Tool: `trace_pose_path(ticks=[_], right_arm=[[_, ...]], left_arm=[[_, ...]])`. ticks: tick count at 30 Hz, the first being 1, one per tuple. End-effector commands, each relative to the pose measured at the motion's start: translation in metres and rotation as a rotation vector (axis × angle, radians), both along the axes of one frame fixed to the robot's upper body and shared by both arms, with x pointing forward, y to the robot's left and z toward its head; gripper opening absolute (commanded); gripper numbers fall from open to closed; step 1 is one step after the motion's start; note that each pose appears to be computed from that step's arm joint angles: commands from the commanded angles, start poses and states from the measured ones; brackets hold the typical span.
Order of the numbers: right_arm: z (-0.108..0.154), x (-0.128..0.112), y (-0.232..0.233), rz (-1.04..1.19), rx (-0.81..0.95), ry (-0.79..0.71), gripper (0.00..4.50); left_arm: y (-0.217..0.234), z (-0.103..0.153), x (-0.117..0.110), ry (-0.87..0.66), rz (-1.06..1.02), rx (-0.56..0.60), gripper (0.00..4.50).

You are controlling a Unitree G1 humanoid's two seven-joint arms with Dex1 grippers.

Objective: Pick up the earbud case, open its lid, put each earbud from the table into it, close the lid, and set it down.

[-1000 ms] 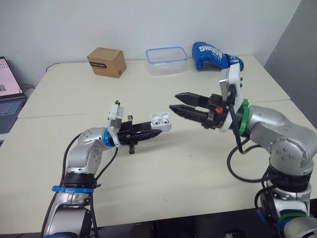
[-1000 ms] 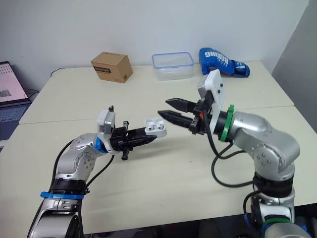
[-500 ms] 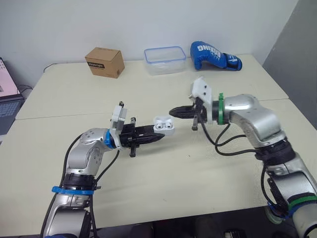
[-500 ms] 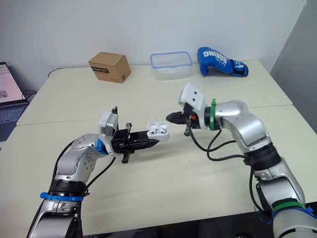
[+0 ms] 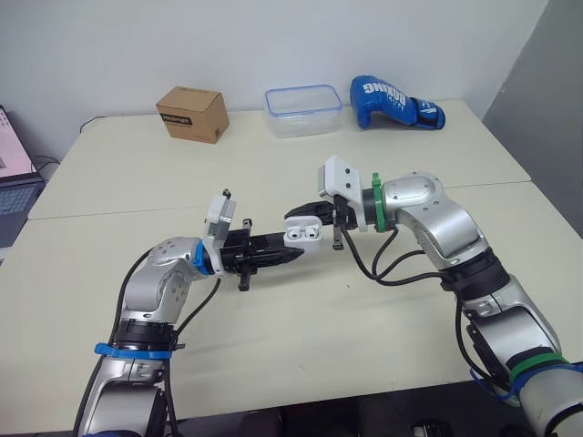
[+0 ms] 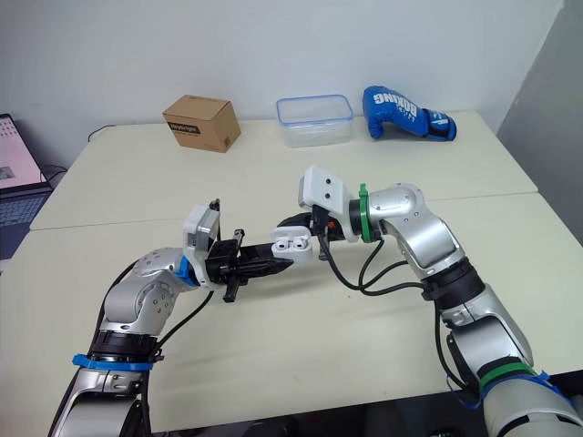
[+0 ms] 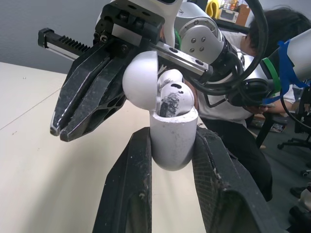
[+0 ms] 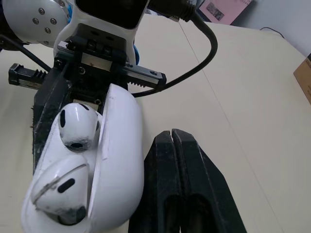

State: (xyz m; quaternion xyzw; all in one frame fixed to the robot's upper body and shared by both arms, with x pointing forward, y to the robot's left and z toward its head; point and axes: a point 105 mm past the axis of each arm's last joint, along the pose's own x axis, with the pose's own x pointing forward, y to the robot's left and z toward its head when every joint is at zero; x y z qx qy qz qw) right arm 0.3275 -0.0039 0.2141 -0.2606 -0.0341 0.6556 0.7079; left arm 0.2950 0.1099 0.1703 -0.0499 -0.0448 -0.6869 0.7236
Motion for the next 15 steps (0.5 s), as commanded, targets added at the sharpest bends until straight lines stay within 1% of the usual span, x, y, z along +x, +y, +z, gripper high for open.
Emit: trace_pose_path(ticks=[1, 5, 15], right_arm=[[0.021, -0.013, 0.002, 0.063, 0.024, -0.093, 0.03], [0.024, -0.018, 0.001, 0.075, 0.035, -0.106, 0.03], [0.020, -0.026, -0.001, 0.093, 0.024, -0.149, 0.03]], left_arm=[[0.002, 0.009, -0.001, -0.033, 0.011, -0.007, 0.81], [0.005, 0.008, 0.000, -0.025, 0.020, -0.001, 0.81], [0.007, 0.008, 0.005, 0.011, 0.060, -0.011, 0.81]])
